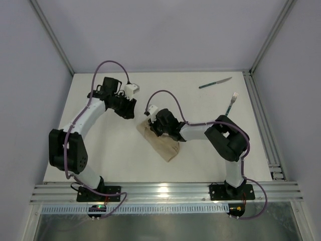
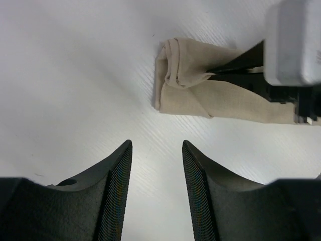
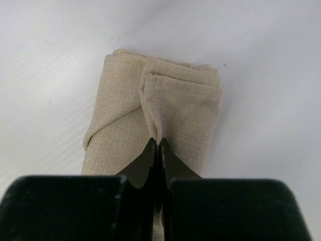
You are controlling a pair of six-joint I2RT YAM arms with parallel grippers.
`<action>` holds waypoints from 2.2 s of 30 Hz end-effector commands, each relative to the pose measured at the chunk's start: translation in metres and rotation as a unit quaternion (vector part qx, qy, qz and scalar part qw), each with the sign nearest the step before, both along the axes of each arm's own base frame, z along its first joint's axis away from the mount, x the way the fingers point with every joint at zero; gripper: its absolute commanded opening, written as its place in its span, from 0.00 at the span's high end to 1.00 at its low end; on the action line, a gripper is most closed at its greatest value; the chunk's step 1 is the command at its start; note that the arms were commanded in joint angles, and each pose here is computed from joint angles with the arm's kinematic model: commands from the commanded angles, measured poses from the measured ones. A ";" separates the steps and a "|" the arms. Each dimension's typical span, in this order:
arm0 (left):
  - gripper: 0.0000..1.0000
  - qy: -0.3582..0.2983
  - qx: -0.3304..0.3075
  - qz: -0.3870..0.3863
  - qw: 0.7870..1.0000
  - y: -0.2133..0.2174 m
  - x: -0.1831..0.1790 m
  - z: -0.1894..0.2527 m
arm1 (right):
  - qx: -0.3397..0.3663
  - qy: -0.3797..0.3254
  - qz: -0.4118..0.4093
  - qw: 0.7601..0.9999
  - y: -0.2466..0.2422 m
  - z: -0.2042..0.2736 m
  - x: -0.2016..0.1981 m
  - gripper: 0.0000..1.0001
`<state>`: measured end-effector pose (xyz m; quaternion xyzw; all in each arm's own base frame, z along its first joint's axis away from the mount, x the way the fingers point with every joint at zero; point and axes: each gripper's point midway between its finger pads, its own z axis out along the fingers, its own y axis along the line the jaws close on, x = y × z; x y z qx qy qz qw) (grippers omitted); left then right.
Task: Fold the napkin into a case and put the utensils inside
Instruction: Grasp the top corner of the smaller rectangle folded napkin from the folded napkin.
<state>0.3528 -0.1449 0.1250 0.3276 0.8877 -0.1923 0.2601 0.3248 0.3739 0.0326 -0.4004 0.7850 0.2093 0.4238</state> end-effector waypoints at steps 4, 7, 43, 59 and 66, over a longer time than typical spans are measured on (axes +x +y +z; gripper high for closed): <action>0.52 -0.009 0.052 -0.022 0.998 -0.006 -0.021 -0.012 | 0.075 0.064 -0.056 0.994 0.024 0.009 0.019 0.96; 0.49 -0.018 0.088 -0.049 0.995 -0.023 -0.024 -0.039 | 0.090 0.087 -0.076 0.989 0.020 0.006 0.023 0.96; 0.51 -0.067 0.002 -0.013 0.998 -0.031 -0.026 -0.068 | 0.126 0.130 -0.102 0.978 0.016 0.005 0.024 0.96; 0.63 -0.072 0.052 -0.007 0.996 -0.033 0.000 -0.086 | 0.134 0.131 -0.095 0.978 0.017 0.012 0.021 0.96; 0.87 -0.080 0.049 -0.004 0.996 -0.036 0.008 -0.077 | 0.138 0.118 -0.077 0.980 0.017 0.020 0.017 0.96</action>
